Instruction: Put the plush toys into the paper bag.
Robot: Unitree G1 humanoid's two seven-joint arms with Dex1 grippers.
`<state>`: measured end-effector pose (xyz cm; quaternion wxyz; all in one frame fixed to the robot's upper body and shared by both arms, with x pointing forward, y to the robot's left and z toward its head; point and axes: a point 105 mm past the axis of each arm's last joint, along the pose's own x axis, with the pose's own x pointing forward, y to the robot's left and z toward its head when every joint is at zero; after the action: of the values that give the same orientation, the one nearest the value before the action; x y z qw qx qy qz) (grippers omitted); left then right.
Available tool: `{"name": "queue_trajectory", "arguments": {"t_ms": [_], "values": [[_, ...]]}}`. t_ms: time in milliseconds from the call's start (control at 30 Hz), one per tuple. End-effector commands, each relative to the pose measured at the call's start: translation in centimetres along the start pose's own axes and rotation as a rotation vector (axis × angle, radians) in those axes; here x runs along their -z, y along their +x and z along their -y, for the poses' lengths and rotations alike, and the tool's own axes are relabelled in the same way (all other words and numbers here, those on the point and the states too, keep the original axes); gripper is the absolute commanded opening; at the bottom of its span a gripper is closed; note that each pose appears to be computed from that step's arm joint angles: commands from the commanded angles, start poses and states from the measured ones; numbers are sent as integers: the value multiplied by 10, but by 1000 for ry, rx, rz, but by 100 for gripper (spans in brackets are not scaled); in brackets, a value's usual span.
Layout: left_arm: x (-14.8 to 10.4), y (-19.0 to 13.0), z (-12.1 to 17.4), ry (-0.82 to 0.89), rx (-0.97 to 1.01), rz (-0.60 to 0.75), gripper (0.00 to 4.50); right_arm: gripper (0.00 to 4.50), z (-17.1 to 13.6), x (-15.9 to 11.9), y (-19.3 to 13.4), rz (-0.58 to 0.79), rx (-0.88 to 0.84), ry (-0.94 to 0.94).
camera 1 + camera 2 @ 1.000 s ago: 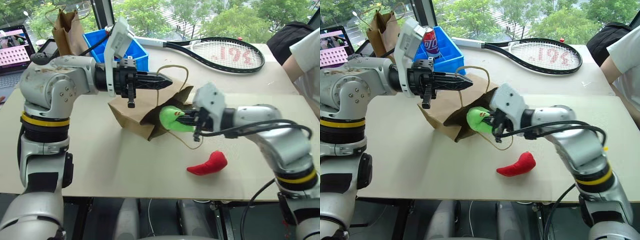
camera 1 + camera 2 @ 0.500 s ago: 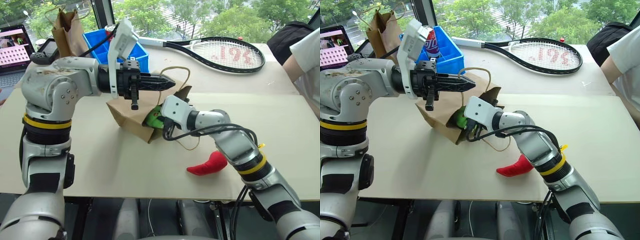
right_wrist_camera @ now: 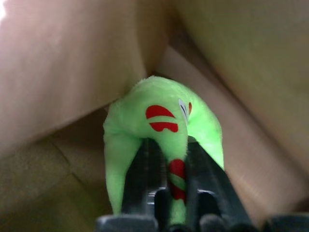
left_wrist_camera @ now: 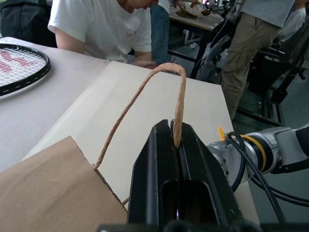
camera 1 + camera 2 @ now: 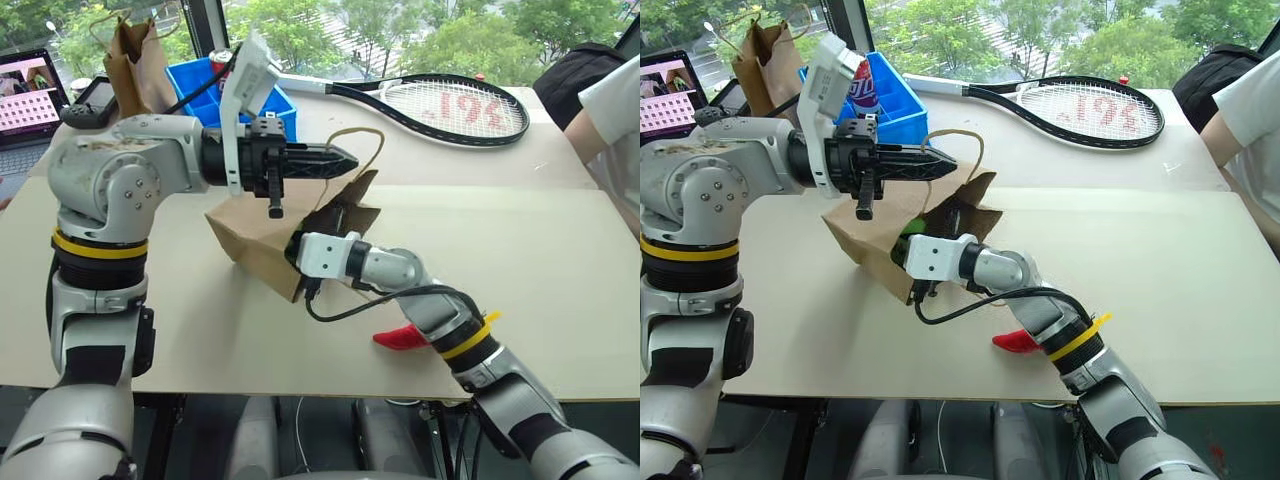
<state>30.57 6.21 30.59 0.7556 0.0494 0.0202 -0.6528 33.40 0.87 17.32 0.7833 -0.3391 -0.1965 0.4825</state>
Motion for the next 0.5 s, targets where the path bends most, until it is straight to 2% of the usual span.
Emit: {"name": "queue_trajectory", "arguments": {"t_ms": [33,233,367,500], "values": [[-4,-6,0,41,-26,4,0,242,23,-12,-22,38,71,89],[4,-8,-4,40,-39,-23,0,444,28,-17,-58,0,42,230],[5,-8,-6,41,-42,-26,0,448,20,-24,-88,-32,-32,371],[6,-8,-7,40,-38,-28,0,448,32,-32,-132,-65,-10,488]]}}
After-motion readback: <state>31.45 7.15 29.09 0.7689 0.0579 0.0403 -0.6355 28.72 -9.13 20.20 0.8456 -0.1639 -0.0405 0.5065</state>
